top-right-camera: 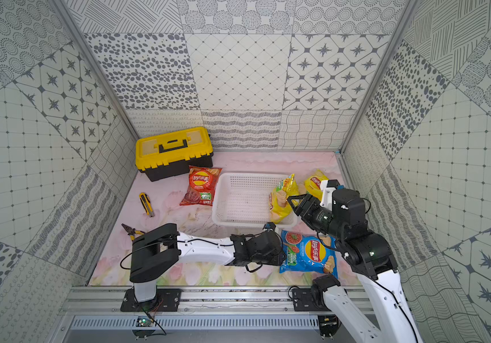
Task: Put the potato chips into the basket
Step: Pick up the potato chip from the center of the board.
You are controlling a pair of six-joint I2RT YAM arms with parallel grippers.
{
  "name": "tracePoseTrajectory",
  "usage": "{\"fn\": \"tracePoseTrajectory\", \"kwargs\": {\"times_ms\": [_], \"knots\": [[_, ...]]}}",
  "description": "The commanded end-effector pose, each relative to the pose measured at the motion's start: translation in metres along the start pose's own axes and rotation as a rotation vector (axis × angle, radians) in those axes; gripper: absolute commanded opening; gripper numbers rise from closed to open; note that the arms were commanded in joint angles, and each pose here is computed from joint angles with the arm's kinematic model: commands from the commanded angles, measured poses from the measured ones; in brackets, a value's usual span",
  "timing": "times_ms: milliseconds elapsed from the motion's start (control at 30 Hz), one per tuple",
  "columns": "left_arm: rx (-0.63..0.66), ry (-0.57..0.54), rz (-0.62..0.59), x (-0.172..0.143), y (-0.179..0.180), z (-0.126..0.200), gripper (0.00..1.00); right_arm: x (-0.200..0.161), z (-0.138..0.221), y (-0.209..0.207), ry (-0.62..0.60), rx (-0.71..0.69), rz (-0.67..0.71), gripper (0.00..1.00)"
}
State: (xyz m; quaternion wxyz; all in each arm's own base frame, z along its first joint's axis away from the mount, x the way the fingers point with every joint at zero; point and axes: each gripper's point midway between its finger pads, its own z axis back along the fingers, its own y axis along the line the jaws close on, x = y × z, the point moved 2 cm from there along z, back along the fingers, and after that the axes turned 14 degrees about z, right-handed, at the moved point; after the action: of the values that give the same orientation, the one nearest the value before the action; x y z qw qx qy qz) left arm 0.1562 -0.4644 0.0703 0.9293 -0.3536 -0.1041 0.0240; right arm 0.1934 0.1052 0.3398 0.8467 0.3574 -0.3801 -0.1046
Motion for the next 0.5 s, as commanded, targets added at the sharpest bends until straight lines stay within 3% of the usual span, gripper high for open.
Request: {"fn": "tracePoseTrajectory", "kwargs": {"times_ms": [0, 200, 467], "knots": [[-0.001, -0.043, 0.013, 0.003, -0.004, 0.000, 0.39, 0.012, 0.011, 0.016, -0.058, 0.057, 0.022, 0.59], [-0.001, -0.033, 0.026, -0.007, -0.001, -0.002, 0.35, 0.012, 0.018, 0.018, -0.073, 0.071, 0.022, 0.59], [-0.048, -0.058, 0.039, -0.020, -0.001, 0.008, 0.46, 0.007, 0.022, 0.019, -0.065, 0.093, 0.008, 0.59]]}}
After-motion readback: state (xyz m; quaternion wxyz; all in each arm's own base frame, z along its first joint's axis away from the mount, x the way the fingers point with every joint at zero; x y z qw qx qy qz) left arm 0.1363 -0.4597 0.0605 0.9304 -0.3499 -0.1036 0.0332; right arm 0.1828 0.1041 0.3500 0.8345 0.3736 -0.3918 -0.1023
